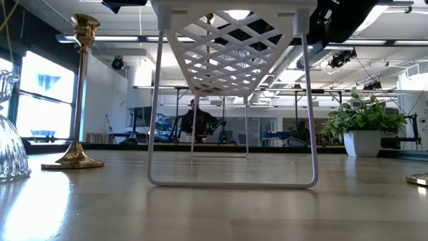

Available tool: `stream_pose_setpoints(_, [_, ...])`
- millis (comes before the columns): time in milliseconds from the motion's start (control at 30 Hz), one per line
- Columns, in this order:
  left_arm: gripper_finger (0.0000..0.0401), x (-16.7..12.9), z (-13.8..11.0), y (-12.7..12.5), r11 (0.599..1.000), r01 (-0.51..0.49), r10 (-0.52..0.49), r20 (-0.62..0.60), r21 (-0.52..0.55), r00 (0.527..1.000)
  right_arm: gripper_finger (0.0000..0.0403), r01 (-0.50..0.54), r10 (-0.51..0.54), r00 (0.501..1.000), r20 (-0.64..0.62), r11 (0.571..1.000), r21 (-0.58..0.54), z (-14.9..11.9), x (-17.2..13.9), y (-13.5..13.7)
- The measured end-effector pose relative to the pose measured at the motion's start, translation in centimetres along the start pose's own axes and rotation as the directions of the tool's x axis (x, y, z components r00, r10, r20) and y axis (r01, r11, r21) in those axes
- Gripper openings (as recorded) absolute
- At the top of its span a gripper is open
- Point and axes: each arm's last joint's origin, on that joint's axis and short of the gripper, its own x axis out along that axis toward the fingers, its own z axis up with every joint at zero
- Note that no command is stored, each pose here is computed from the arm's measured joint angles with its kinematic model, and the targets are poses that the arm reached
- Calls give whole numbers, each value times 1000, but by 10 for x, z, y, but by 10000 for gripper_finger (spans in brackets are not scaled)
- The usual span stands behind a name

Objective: Pick & Place candle stick holders
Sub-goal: Put the top transparent candle holder on the shelf

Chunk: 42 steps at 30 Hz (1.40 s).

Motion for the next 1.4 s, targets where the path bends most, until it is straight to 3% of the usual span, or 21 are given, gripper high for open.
stream_pose_setpoints(533, [204,0,0,0,1000,-3,3,-1,3,1000,109,-33,32,999,19,999,16,-13,8,-10])
stream_pose_setpoints(1400, [204,0,0,0,1000,1,-1,-1,4,1000,109,38,-36,997,-63,999,26,-21,8,-11])
